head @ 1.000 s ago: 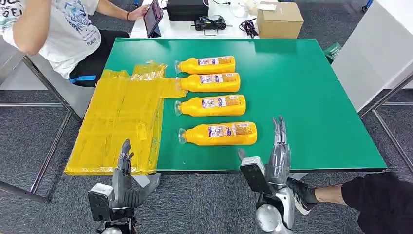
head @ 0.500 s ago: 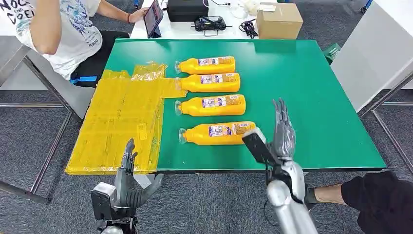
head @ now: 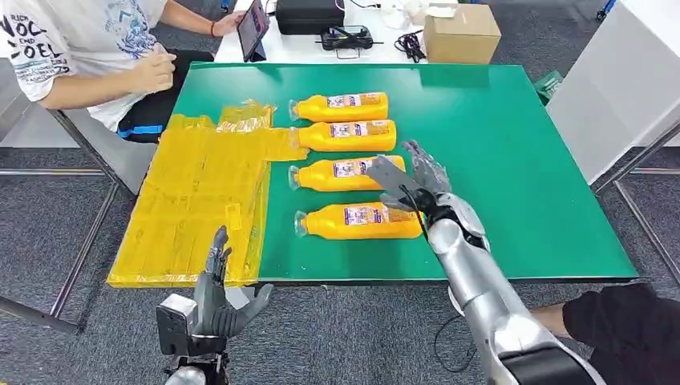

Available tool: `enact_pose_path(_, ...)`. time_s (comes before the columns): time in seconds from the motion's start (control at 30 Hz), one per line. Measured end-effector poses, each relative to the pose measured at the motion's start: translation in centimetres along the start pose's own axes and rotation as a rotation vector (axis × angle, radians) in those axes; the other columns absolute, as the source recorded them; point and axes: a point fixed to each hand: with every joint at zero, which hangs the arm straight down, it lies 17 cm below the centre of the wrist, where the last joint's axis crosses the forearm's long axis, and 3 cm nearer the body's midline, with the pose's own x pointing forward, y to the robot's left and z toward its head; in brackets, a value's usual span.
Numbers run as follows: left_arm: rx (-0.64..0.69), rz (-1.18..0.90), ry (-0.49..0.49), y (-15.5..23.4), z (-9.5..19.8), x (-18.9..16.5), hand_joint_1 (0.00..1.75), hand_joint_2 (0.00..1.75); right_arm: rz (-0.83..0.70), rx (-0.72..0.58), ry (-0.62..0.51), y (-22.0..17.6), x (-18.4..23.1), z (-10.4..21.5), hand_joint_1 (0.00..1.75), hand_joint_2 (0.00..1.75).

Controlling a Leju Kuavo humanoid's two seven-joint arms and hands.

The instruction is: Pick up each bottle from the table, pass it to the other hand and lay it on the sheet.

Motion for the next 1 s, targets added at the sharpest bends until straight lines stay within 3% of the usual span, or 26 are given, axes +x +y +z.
enact_pose_path(0.37, 0.002, -0.004, 0.009, 0.4, -0.4, -0.6, 0.00, 1.75, 0.005, 0.215, -0.063, 5.1, 3.4, -0.8, 0.00, 1.75)
enact_pose_path(0.77, 0.004, -0.007, 0.020, 0.6, -0.5, -1.3, 0.00, 1.75, -0.019, 0.348, -0.145, 8.0, 6.4, 0.0, 0.00, 1.75)
enact_pose_path(1.0, 0.007, -0.008, 0.022, 0.7, -0.4, -1.6, 0.00, 1.75, -0.016, 0.417, -0.155, 8.8, 5.6, 0.9, 0.00, 1.75)
